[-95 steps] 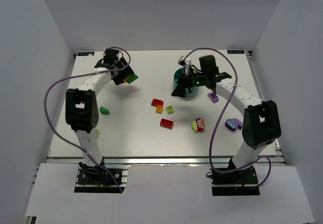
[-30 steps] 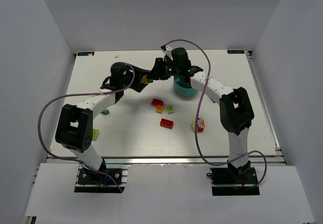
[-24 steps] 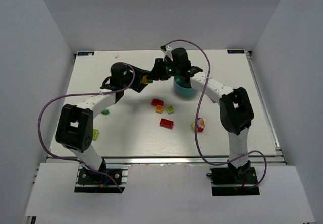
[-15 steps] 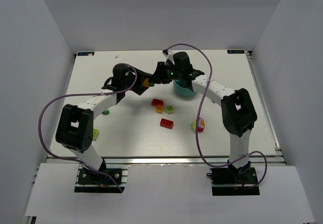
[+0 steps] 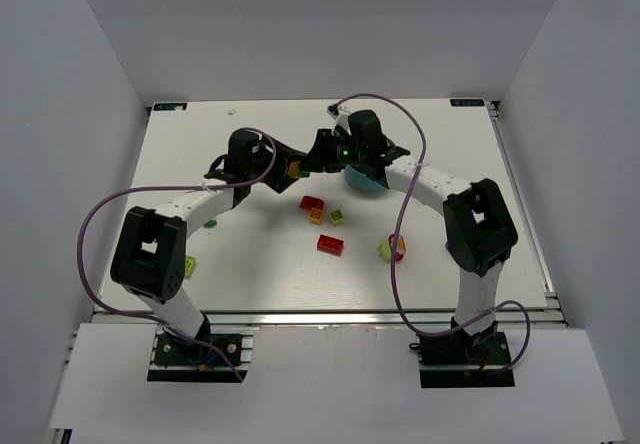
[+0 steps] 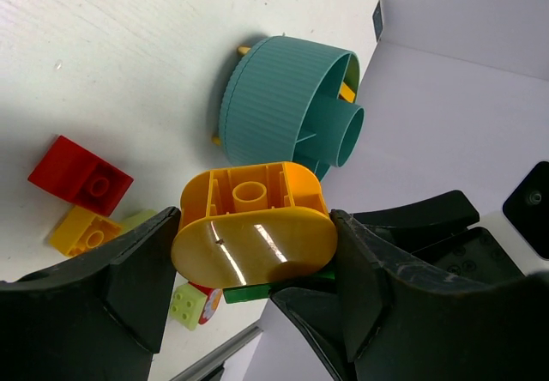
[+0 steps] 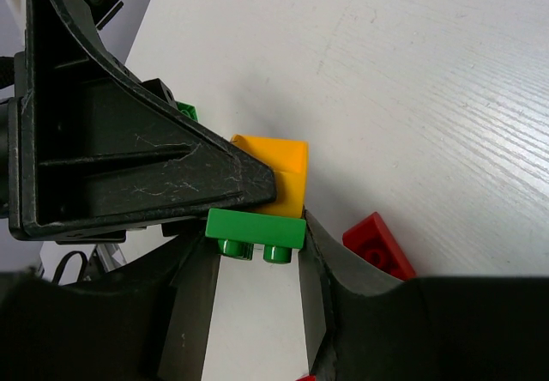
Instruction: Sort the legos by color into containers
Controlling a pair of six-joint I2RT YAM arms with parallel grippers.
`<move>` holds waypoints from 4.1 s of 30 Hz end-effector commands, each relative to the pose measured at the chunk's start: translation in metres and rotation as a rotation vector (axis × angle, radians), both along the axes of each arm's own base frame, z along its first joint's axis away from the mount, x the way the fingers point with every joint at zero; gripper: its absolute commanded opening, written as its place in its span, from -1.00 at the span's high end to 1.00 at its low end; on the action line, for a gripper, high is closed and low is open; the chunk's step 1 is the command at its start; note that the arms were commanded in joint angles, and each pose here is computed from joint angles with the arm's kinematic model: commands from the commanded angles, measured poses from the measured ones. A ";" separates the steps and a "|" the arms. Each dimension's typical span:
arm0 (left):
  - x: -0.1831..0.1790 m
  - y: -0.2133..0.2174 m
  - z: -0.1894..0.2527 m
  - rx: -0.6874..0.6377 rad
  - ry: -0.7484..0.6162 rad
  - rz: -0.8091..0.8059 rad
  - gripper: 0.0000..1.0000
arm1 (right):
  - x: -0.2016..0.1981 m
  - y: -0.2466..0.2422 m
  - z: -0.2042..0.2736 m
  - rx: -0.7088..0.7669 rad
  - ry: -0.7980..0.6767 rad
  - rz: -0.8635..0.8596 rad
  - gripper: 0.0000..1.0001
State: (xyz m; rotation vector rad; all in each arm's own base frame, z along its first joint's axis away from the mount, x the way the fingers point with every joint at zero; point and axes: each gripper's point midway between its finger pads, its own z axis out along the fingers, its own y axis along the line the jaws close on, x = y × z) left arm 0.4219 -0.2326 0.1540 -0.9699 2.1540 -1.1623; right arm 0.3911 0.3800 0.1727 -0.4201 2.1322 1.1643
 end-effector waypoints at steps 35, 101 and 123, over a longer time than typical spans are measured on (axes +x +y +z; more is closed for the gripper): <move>0.014 0.045 -0.008 0.084 -0.033 0.142 1.00 | -0.009 -0.014 0.032 0.063 -0.049 0.069 0.06; -0.008 0.108 0.048 0.060 -0.202 0.207 -0.72 | 0.106 -0.176 0.068 -0.353 -0.676 0.015 1.00; -0.020 0.107 0.024 0.073 -0.169 0.179 -0.72 | 0.148 -0.173 0.010 -0.406 -0.688 0.134 0.79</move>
